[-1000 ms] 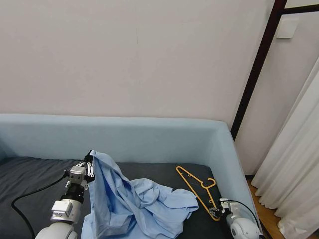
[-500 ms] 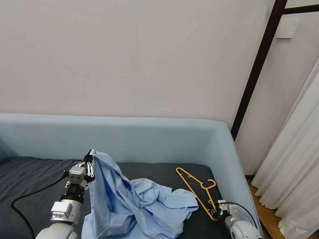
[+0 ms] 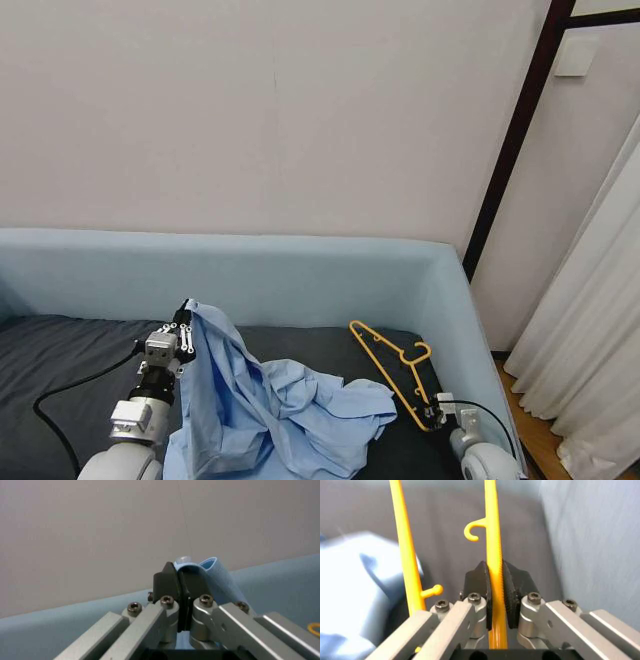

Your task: Pick up the clothes from the sofa and hang them on the clothes hanger.

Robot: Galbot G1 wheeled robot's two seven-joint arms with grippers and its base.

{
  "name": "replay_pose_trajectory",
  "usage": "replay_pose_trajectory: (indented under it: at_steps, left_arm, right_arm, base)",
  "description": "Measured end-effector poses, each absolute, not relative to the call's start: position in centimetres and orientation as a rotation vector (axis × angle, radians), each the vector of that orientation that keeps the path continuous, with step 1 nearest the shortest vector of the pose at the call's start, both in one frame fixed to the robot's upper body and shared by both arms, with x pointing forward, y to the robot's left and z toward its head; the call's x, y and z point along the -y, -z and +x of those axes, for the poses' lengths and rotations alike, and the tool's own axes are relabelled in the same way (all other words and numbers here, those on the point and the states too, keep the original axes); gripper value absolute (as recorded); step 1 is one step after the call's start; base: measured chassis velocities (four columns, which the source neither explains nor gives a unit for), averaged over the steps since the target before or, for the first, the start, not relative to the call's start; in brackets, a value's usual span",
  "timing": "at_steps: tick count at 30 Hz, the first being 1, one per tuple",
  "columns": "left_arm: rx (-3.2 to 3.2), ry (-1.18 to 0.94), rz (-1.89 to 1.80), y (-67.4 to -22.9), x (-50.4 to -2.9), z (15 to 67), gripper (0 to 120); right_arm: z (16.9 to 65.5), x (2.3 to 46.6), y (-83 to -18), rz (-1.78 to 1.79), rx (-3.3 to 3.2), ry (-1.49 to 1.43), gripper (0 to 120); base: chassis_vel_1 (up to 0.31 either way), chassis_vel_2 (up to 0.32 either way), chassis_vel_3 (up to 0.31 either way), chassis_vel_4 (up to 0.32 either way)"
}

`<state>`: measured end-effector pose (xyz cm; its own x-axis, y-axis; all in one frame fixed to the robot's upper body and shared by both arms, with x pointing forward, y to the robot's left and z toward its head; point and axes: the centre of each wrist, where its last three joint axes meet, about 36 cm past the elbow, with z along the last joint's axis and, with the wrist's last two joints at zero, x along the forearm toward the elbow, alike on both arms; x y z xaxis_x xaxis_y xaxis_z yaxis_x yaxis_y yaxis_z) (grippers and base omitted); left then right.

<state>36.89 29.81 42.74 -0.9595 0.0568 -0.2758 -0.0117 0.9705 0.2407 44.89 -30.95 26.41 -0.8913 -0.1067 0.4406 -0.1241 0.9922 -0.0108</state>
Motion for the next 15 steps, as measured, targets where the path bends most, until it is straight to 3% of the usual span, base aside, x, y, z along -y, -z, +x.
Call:
replay_pose_trajectory:
  at_steps: [7,15]
  left_arm:
    - [-2.837,-0.301,0.064,-43.0,-29.0,37.0,0]
    - [-2.832,-0.199,0.017,-44.2,-29.1,36.2,0]
  right_arm:
    - [42.0,29.9,-30.3,0.306,2.957,-0.147,5]
    - [38.8,27.6,-31.9,0.645,3.369,0.024,5]
  base:
    - [0.000,0.000,0.000,0.000]
    - [0.000,0.000,0.000,0.000]
